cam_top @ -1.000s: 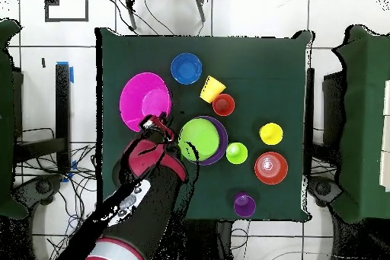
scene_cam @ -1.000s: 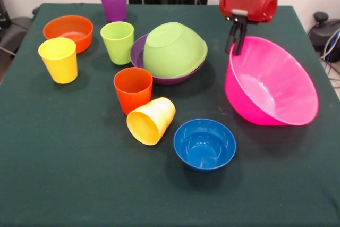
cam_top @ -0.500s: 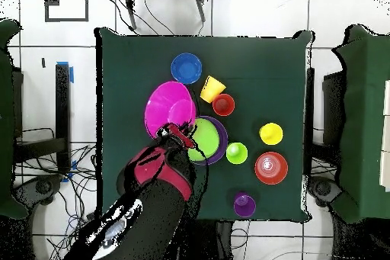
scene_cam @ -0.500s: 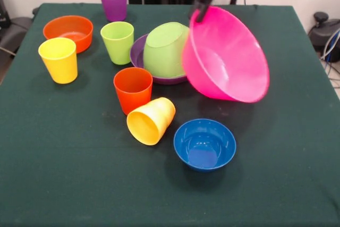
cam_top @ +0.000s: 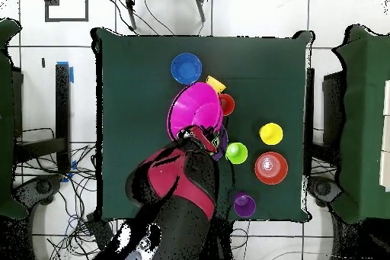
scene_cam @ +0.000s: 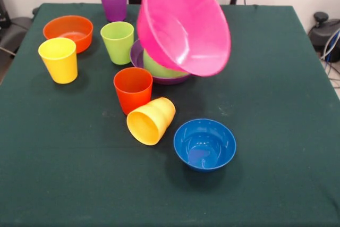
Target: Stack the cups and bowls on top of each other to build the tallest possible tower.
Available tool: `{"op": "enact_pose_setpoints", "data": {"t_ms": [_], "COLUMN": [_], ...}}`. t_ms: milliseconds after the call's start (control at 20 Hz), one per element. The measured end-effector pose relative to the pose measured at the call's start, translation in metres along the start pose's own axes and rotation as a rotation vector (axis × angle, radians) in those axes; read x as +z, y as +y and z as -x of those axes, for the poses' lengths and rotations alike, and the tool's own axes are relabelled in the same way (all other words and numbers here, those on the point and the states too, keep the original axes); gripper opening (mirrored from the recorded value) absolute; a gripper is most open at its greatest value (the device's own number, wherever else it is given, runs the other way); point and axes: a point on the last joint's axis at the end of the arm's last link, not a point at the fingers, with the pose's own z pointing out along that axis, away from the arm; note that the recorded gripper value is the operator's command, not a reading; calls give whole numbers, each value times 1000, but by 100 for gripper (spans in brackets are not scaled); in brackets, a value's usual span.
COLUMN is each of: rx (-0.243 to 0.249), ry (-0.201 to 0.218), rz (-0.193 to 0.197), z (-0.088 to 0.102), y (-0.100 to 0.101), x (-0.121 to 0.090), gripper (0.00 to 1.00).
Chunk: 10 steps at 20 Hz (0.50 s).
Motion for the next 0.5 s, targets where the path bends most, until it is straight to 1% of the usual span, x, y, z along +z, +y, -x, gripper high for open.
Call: {"op": "enact_pose_setpoints", "data": {"t_ms": [50, 200, 250, 300, 400, 450, 500], "rx": [4, -4, -21, -44, -75, -102, -145], "ry": [-5, -13, -23, -36, -57, -74, -104], "rz": [-23, -40, -50, -55, -55, -52, -48], "z": [20, 41, 57, 68, 79, 86, 95], "y": [-7, -12, -15, -16, -16, -15, -14], "x": [-3, -6, -9, -12, -15, -17, -19], "gripper": [0, 0, 0, 0, 0, 0, 0]}}
